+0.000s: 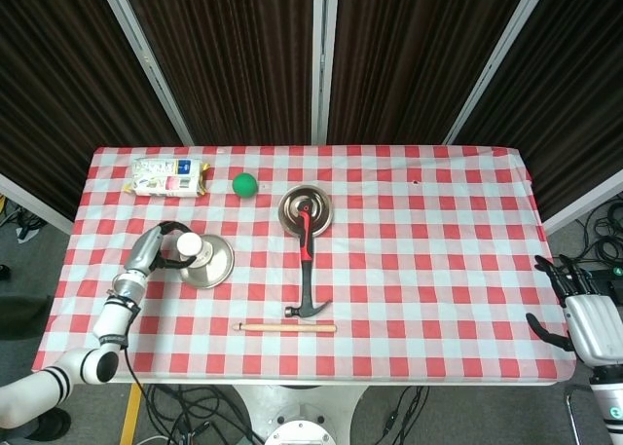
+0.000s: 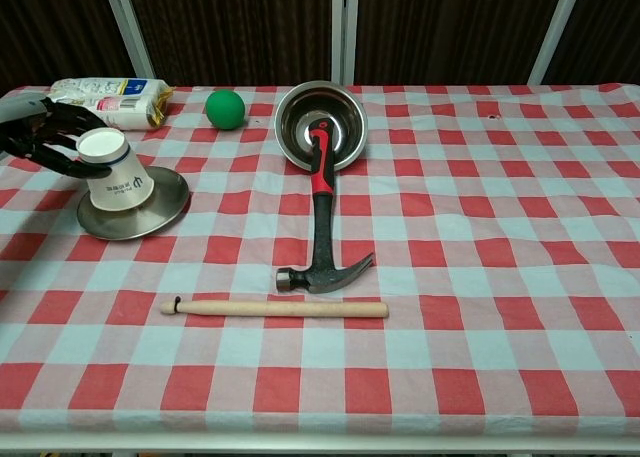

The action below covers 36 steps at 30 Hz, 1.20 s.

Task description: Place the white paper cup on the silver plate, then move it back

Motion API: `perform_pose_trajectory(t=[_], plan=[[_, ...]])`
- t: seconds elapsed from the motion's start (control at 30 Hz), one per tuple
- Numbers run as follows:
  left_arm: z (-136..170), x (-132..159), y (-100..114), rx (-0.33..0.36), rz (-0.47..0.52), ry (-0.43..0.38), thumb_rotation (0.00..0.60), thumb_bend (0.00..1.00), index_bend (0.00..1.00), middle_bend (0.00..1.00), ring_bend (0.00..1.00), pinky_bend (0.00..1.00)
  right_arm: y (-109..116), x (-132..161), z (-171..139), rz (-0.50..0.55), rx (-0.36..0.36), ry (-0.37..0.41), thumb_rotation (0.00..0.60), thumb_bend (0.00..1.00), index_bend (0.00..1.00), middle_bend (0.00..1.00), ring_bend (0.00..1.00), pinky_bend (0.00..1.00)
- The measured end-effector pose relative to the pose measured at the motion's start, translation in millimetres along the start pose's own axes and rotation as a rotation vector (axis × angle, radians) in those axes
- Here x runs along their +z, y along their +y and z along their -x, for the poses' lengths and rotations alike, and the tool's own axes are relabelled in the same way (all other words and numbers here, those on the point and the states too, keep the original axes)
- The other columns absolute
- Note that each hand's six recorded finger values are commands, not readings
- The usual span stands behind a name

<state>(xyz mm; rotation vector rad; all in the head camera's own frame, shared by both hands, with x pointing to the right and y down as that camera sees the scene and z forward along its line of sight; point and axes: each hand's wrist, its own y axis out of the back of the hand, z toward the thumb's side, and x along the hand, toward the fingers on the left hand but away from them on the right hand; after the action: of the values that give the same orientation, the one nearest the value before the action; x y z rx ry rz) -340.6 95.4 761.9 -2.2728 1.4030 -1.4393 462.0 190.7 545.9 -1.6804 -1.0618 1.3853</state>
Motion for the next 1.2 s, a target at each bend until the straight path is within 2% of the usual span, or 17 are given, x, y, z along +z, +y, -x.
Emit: perform_pose_trajectory(t=[0.3,0.53,0.9,1.2], plan=[[16.4,14.9,-18.5,-0.094,-0.047,-0.06,0.6,0.29,0.5,0.29,0.14,0.15,1.7,0.5,0.9,-0.005,-0.004,0.001,0.6,0.21,0.05,0.2,0.0,0.13],[-2.0,2.2,-1.6,-0.014,-0.01,0.002,0.6,0.29,0.5,0.29,0.14,0.15,1.0,1.2,1.3,-0.005,-0.002,0.003,0.6,0.21,0.05,0.2,0.0,0.13],[15.5,13.5,-16.1,-0.074,-0.04,-0.051,0.6,0.29,0.5,0.29,0.14,0.15,-0.3,1.4,1.7,-0.004,0.003,0.005,0.6,0.21,0.05,0.2,0.0,0.13],[-2.4,-9.0,0.8,-0.008,-0.002,0.048,0.6,0.29,0.5,0.29,0.14,0.15,-0.3,2.9,0.9,-0.003,0.005,0.01,0.6,0.21,0.05,0.2,0.0,0.13]])
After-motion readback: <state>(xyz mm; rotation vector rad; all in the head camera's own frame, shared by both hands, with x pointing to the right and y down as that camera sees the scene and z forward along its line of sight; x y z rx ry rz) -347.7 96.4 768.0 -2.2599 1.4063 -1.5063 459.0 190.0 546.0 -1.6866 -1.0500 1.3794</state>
